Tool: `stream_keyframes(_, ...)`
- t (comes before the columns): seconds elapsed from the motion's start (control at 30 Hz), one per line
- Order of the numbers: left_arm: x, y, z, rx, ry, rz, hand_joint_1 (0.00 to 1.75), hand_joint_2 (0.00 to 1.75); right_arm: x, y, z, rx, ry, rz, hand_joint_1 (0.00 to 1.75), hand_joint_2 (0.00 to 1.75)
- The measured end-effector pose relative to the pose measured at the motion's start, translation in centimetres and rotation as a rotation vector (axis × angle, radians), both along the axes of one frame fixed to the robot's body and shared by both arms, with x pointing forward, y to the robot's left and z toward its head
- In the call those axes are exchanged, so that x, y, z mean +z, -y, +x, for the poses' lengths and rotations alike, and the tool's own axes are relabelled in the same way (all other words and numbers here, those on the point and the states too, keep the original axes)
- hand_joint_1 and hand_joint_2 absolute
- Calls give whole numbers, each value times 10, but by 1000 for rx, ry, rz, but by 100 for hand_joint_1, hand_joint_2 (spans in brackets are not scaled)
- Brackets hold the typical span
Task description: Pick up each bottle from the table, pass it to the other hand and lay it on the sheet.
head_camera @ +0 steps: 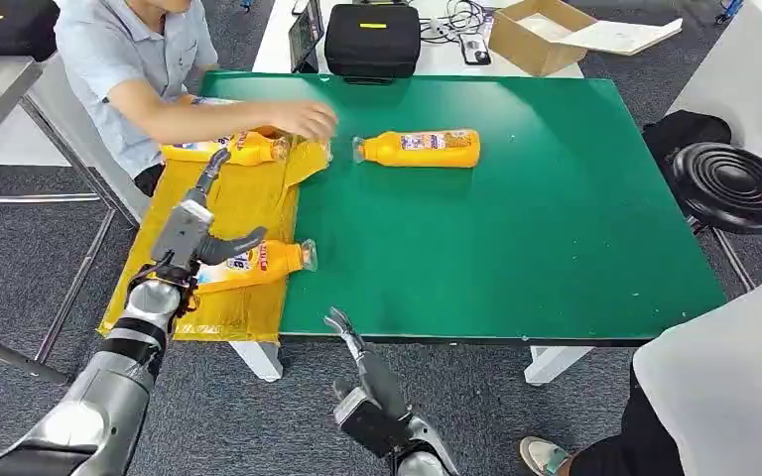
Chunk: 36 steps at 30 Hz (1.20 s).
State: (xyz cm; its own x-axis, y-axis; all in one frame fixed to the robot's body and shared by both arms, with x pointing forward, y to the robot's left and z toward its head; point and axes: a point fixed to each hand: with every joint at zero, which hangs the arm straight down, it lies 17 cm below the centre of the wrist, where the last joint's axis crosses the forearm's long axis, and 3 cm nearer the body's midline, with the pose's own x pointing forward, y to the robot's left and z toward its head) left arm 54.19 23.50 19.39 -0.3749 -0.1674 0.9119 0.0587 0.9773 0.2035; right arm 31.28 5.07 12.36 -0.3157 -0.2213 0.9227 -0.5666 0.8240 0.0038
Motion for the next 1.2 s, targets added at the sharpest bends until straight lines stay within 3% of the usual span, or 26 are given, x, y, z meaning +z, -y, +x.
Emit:
stream_keyframes(0.07,7,0,-20,-32,8,-95,0,175,15,23,17,-54,-41,109,0,0)
stream_keyframes(0.2,19,2,-49,-57,45,-142,0,175,27,70,45,-201,-34,167,0,0)
stream_keyframes(0.33,27,0,-77,-79,51,-274,0,175,41,134,70,-514,3,157,0,0)
stream_keyframes(0.37,24,-2,-85,-61,34,-324,0,0,38,153,79,-584,-39,175,0,0)
stream_keyframes(0.4,22,-3,-90,-44,28,-345,0,0,33,164,83,-628,-77,183,0,0)
stream_keyframes(0.43,15,-3,-101,-7,23,-350,0,175,25,184,87,-713,-119,176,0,0)
stream_keyframes(0.5,4,7,-117,4,-9,-366,0,175,19,214,88,-863,-118,127,0,0)
stream_keyframes(0.6,-13,39,-137,-33,-56,-379,0,175,26,235,84,-984,-59,71,0,0)
stream_keyframes(0.67,-17,57,-145,-59,-68,-382,0,175,37,238,81,-1010,2,44,0,0)
stream_keyframes(0.87,-19,77,-153,-93,-82,-398,0,175,47,243,80,-1031,37,40,0,0)
stream_keyframes(0.9,-19,78,-153,-95,-82,-398,0,175,50,242,80,-1030,57,19,0,175)
stream_keyframes(1.07,-2,79,-157,-42,52,-270,0,175,64,225,86,-966,301,-293,0,175)
stream_keyframes(1.2,1,83,-150,-50,48,-290,0,175,45,224,111,-911,423,-583,0,175)
